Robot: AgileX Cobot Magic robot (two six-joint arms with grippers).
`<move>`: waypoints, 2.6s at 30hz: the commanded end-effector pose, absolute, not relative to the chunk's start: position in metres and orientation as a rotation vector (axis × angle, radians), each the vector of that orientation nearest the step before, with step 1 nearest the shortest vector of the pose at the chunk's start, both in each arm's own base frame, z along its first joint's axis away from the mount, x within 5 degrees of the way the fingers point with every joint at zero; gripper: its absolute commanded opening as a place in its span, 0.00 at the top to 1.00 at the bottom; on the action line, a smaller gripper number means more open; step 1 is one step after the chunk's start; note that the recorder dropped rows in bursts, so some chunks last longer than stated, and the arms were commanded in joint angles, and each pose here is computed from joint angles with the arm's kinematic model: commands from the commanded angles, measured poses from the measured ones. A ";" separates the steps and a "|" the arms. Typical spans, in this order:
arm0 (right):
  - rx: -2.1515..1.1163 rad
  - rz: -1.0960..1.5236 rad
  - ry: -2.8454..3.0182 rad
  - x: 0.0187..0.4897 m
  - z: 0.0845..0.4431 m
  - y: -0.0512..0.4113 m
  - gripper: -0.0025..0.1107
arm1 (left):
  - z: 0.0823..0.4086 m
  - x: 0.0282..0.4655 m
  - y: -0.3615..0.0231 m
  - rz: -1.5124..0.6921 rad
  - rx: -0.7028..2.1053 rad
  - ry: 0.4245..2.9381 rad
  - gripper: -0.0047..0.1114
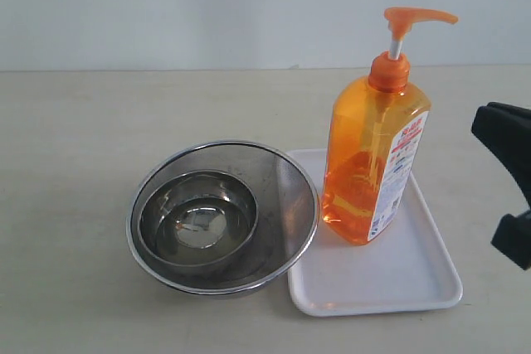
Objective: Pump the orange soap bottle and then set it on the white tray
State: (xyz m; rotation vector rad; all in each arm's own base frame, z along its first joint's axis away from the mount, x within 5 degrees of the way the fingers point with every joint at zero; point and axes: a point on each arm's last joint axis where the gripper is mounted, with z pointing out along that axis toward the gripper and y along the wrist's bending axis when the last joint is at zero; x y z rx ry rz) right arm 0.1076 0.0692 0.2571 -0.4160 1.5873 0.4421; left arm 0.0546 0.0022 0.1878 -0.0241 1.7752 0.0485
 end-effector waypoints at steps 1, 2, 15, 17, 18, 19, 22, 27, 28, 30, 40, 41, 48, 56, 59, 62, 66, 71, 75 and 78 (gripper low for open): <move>-0.405 0.407 1.543 0.115 0.260 0.071 0.91 | 0.187 0.055 0.002 0.041 -0.038 1.768 0.92; -0.400 0.397 1.526 0.117 0.260 0.072 0.86 | 0.187 0.055 0.002 0.041 -0.038 1.768 0.92; -0.361 0.394 1.429 0.148 0.250 0.093 0.33 | 0.187 0.055 0.002 0.041 -0.038 1.768 0.92; -0.359 0.395 1.414 0.152 0.248 0.096 0.33 | 0.187 0.055 0.002 0.041 -0.038 1.768 0.92; -0.368 0.390 1.405 0.153 0.246 0.098 0.33 | 0.187 0.055 0.002 0.041 -0.038 1.768 0.92; -0.381 0.387 1.393 0.155 0.245 0.100 0.33 | 0.187 0.055 0.002 0.041 -0.038 1.768 0.92; -0.389 0.376 1.381 0.161 0.239 0.104 0.33 | 0.187 0.055 0.002 0.041 -0.038 1.768 0.92; -0.363 0.370 1.349 0.169 0.231 0.108 0.33 | 0.187 0.055 0.002 0.041 -0.038 1.768 0.92; -0.352 0.370 1.340 0.170 0.231 0.109 0.33 | 0.187 0.055 0.002 0.041 -0.038 1.768 0.92; -0.348 0.368 1.333 0.173 0.228 0.110 0.33 | 0.187 0.055 0.002 0.041 -0.038 1.768 0.92; -0.342 0.347 1.385 0.190 0.214 0.120 0.43 | 0.187 0.055 0.002 0.041 -0.038 1.768 0.92; -0.342 0.347 1.384 0.192 0.214 0.122 0.45 | 0.187 0.055 0.002 0.041 -0.038 1.768 0.92; -0.302 0.331 1.398 0.204 0.213 0.126 0.46 | 0.187 0.055 0.002 0.041 -0.038 1.768 0.92; -0.303 0.306 1.448 0.215 0.201 0.132 0.47 | 0.187 0.055 0.002 0.041 -0.038 1.768 0.92; -0.288 0.281 1.455 0.216 0.200 0.130 0.47 | 0.187 0.055 0.002 0.041 -0.038 1.768 0.92; -0.283 0.267 1.457 0.216 0.200 0.129 0.47 | 0.187 0.055 0.002 0.041 -0.038 1.768 0.92; -0.283 0.267 1.457 0.216 0.200 0.129 0.75 | 0.187 0.055 0.002 0.041 -0.038 1.768 0.92; -0.291 0.258 1.455 0.216 0.200 0.129 0.98 | 0.187 0.055 0.002 0.041 -0.038 1.768 0.92; -0.305 0.241 1.449 0.216 0.200 0.129 0.98 | 0.187 0.055 0.002 0.041 -0.038 1.768 0.92; -0.302 0.253 1.448 0.216 0.201 0.129 0.98 | 0.187 0.055 0.002 0.041 -0.038 1.768 0.92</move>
